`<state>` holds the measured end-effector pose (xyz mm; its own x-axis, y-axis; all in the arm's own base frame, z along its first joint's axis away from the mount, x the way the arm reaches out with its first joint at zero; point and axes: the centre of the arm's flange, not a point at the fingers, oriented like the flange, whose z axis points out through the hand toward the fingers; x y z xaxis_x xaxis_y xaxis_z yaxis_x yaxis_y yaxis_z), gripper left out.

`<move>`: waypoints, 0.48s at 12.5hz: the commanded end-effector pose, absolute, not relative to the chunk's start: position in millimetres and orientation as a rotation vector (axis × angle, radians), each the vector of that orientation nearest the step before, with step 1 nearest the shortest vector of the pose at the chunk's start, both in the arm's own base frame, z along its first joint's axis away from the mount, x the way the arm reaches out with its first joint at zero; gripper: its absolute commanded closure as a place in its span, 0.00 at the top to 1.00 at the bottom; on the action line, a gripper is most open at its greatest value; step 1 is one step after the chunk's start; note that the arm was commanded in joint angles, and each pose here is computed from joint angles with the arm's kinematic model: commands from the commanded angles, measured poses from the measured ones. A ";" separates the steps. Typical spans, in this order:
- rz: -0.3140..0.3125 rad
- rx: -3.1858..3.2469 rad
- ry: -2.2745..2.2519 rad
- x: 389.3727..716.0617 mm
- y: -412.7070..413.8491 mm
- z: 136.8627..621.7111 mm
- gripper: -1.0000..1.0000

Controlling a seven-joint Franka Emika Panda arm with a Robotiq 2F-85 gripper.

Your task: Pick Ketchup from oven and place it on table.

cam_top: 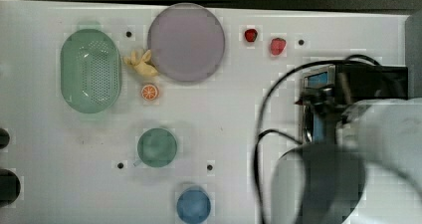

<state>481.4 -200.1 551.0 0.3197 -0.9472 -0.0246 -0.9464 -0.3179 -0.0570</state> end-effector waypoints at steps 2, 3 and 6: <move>-0.149 -2.368 2.010 476.3 -285.7 520.8 1.00; -0.163 -2.358 2.046 481.0 -299.5 509.3 1.00; -0.192 -2.344 2.139 494.5 -334.3 476.5 1.00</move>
<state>480.9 -337.7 465.0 0.0867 -0.9927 0.0840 -0.9958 -0.0888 -0.0220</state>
